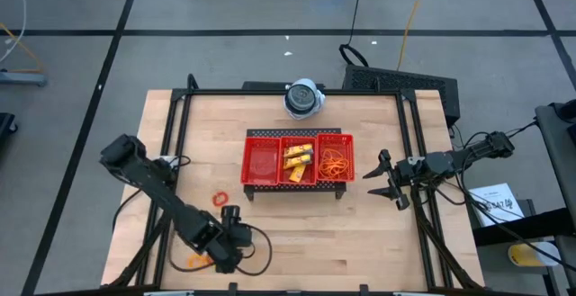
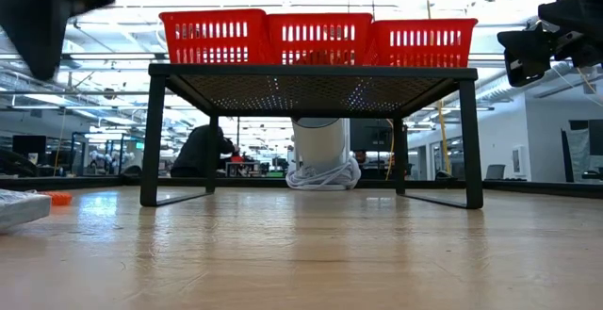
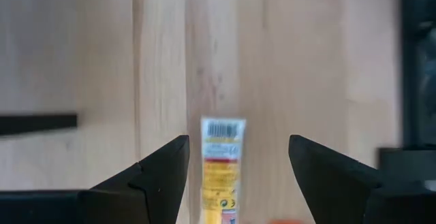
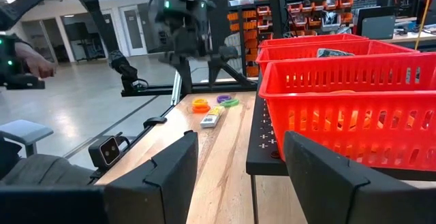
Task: Pick & Place Office Desk Supplies
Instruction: Put the yellow crayon box into the middle red bin
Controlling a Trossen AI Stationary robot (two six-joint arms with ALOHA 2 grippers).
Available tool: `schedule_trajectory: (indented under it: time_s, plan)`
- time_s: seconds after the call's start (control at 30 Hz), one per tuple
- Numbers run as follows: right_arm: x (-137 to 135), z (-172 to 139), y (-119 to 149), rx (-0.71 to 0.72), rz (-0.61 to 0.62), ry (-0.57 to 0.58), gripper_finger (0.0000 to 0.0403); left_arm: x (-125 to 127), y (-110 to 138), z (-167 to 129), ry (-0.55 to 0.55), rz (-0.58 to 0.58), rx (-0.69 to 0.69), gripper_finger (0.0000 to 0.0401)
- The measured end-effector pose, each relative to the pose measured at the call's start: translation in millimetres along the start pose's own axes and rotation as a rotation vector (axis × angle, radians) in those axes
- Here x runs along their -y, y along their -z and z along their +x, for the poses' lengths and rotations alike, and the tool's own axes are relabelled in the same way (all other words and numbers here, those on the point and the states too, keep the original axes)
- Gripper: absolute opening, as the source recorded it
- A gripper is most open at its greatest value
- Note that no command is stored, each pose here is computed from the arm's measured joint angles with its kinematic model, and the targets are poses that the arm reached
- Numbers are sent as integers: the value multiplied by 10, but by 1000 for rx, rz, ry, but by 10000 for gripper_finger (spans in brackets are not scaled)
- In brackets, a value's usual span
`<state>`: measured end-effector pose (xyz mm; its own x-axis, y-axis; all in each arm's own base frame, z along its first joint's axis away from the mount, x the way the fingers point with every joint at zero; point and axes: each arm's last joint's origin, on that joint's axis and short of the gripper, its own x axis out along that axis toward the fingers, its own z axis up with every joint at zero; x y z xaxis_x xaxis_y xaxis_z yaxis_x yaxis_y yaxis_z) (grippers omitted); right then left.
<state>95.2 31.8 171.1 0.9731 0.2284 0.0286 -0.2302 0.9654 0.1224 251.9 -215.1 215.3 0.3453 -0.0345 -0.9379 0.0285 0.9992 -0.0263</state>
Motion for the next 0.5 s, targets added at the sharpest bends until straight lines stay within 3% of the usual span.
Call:
schedule_trajectory:
  time_s: [0.2, 0.5]
  plan:
    - [0, 0, 0, 0, 0, 0, 206, 14, 135, 337, -73, -39, -210, 262]
    - [0, 0, 0, 0, 0, 0, 206, 47, 210, 678, -95, -44, -340, 262]
